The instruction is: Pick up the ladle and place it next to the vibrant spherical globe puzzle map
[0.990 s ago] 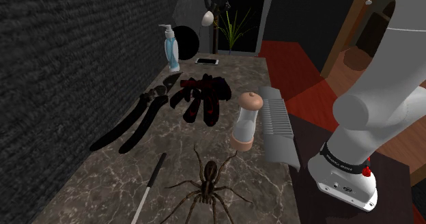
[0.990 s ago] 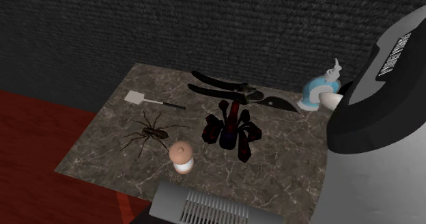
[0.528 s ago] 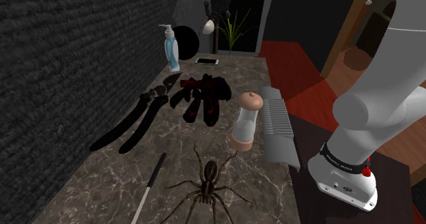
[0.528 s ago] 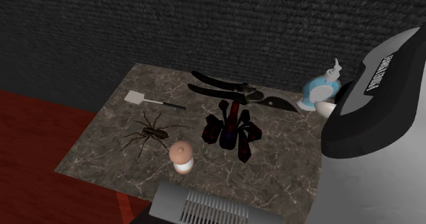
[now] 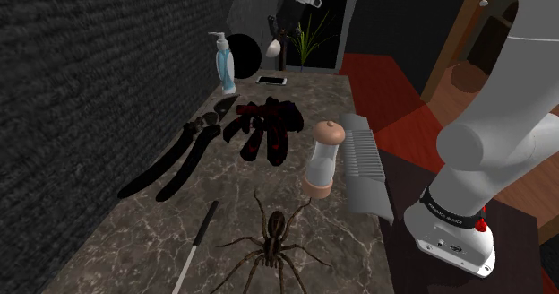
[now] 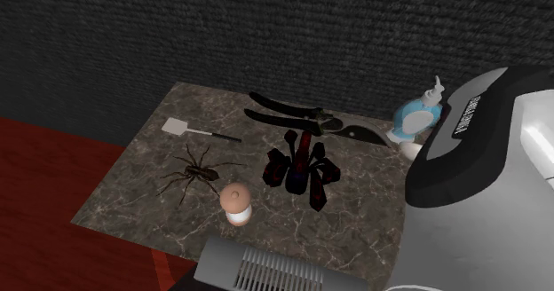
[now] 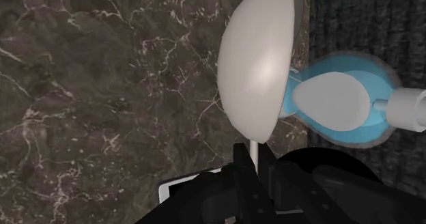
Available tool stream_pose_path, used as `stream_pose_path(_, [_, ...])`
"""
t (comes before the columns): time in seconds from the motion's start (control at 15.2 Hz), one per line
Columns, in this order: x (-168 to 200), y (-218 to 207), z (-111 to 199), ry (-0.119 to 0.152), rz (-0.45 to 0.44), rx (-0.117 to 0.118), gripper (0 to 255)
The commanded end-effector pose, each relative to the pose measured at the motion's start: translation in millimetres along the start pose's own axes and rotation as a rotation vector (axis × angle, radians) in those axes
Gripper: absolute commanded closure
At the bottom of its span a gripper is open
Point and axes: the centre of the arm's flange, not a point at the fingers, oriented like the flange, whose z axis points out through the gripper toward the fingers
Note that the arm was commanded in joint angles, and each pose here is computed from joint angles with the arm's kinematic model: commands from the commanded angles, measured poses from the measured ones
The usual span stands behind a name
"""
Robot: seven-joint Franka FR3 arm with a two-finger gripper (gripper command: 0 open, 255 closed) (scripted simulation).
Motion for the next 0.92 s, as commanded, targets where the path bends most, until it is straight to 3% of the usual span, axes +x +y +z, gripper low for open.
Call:
stream_pose_path(0.0, [1, 5, 10, 0.0, 0.0, 0.0, 255])
stream_pose_path(0.86, [4, 32, 73, 0.0, 0.0, 0.0, 255])
